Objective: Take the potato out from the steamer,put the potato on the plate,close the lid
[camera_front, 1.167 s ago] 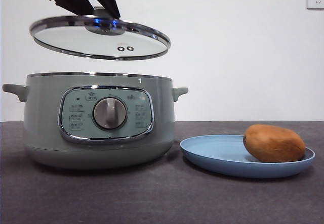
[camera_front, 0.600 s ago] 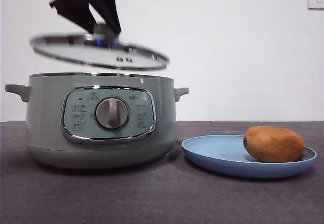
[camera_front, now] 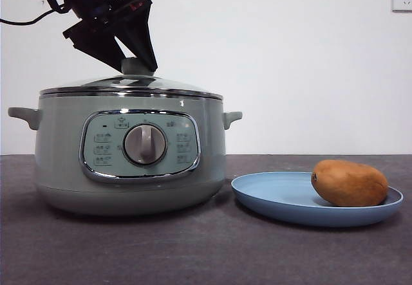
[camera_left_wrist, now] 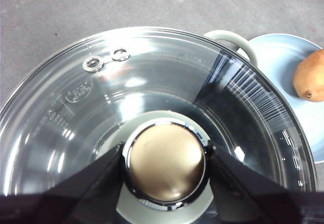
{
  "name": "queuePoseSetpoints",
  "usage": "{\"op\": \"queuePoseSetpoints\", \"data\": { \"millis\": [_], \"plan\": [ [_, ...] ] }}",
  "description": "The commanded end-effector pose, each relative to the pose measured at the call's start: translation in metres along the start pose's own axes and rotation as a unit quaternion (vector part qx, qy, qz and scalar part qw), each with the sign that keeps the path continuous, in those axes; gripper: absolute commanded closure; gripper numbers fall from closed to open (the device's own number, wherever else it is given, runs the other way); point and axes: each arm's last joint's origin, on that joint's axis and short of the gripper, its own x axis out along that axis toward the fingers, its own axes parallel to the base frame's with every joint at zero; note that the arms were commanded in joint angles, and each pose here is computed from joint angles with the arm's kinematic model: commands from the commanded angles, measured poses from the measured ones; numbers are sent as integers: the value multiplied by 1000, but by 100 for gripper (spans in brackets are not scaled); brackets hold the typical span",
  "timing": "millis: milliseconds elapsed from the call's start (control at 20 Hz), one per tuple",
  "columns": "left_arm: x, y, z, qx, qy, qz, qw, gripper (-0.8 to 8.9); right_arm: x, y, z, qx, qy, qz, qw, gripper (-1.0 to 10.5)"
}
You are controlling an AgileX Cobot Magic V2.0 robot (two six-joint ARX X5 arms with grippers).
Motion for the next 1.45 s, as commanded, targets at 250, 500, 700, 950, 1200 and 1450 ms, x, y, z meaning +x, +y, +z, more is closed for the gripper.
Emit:
{"op": "queuePoseSetpoints", "data": {
  "millis": [250, 500, 700, 950, 1200, 1450],
  "plan": [
    [18, -2, -15, -20, 53, -11, 998, 502, 0, 0, 0, 5, -4, -1, 1000, 443],
    [11, -2, -3, -18, 23, -6, 1000, 488, 0, 0, 1, 5, -7, -1, 1000, 443],
    [-13, -3, 22, -11, -6, 16, 1000, 489, 0, 0, 1, 4, -10, 0, 1000, 443],
    [-78, -11, 59, -6, -32, 28, 999, 490, -1, 1, 8, 1, -42, 7, 999, 443],
    [-162, -28, 69, -5, -24, 11, 1000, 499, -2, 8, 14, -19, -70, 116, 991, 443],
    [-211, -48, 64, 31, -85, -136, 987, 499, -3, 12, 17, -41, -80, 193, 977, 444]
  ]
}}
